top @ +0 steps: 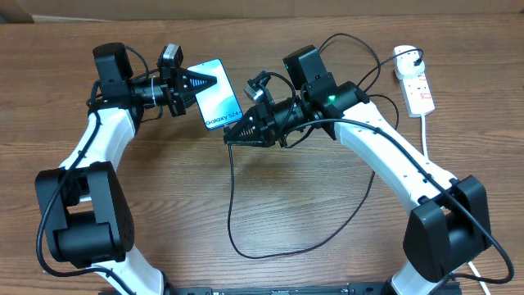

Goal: Plug charger to phone and switch on socket

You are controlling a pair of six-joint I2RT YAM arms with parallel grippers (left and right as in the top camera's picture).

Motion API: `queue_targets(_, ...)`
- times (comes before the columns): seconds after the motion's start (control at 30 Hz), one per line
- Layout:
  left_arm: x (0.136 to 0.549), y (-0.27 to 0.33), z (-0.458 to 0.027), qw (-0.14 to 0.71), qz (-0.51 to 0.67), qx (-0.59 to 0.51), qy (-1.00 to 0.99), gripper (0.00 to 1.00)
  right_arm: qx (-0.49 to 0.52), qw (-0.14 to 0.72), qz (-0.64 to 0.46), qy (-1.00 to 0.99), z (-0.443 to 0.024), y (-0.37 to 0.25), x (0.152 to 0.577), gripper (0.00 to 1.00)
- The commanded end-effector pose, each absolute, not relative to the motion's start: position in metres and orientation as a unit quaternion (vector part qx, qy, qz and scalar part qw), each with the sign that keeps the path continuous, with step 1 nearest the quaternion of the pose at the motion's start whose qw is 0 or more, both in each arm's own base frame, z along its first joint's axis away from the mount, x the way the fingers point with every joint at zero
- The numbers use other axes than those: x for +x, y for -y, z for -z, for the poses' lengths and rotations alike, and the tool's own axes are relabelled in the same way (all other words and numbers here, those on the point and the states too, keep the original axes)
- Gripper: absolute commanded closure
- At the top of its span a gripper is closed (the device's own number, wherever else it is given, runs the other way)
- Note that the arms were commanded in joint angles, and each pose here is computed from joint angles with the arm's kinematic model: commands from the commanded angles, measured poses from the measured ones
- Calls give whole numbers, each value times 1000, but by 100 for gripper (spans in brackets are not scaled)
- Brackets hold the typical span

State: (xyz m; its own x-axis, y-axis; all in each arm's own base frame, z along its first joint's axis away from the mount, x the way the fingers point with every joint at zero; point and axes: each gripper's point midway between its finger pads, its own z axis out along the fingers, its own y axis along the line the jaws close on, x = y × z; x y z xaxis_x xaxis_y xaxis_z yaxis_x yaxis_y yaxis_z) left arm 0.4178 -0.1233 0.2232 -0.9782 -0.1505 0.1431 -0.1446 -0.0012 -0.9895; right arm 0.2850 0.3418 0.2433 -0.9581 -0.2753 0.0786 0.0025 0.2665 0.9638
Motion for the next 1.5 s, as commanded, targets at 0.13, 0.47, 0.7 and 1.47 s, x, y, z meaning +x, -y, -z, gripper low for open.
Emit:
queue_targets(0.13, 414, 127, -237, -3, 709, -75, -701, 96, 81, 99, 604, 787, -246, -332, 294, 96)
queue_targets(0.47, 414, 127, -237, -3, 709, -76, -701, 96, 84, 97, 603, 787, -245, -332, 294, 96)
queue_targets(0.7, 414, 127, -237, -3, 709, -76, -701, 96, 88, 93, 603, 787, -244, -332, 294, 96)
queue_targets(1.47, 414, 127, -237, -3, 709, -76, -701, 96, 84, 106, 615, 777, -244, -325, 294, 96)
